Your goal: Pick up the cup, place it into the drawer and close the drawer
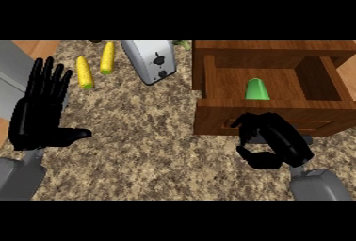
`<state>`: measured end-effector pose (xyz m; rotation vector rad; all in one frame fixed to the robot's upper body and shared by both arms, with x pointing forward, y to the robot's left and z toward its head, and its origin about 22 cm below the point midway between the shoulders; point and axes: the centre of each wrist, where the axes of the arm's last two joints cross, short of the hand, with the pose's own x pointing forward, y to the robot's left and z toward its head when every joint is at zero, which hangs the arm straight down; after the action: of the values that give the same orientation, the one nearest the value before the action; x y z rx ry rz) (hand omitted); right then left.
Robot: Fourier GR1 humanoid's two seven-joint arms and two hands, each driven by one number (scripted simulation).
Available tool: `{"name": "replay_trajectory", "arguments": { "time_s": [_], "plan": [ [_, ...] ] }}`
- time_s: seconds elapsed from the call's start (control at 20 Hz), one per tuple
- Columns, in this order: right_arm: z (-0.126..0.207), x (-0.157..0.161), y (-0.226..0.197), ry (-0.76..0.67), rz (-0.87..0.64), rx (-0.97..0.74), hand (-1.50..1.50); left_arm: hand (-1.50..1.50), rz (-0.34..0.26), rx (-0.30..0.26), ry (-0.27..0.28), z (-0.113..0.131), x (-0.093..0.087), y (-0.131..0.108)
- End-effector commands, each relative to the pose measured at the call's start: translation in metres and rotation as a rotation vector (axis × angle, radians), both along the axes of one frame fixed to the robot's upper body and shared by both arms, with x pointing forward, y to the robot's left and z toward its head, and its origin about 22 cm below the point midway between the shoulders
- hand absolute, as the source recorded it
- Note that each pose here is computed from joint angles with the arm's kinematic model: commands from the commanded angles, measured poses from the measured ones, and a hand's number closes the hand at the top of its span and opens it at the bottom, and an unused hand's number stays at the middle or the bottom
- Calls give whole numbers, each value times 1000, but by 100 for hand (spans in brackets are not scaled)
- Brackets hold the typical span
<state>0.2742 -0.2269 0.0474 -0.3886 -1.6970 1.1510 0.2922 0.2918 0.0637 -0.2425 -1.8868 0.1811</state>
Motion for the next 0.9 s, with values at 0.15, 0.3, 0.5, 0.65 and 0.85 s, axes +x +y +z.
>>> {"name": "replay_trajectory", "arguments": {
  "time_s": [0.15,0.3,0.5,0.65,0.85],
  "plan": [
    [-32,36,-1,29,-21,-135,-150,-150,7,-11,5,-24,-19,30],
    [-43,57,14,75,-20,-157,-150,-150,4,-31,1,-8,-23,20],
    [-59,79,2,85,-22,-147,-150,-150,7,-18,3,-7,-26,34],
    [-57,103,-10,92,-36,-113,-150,-150,-10,-20,-3,-29,-30,56],
    [-65,116,-1,140,-30,-94,-150,-150,-31,-15,-8,-12,-27,50]
  ]
}}
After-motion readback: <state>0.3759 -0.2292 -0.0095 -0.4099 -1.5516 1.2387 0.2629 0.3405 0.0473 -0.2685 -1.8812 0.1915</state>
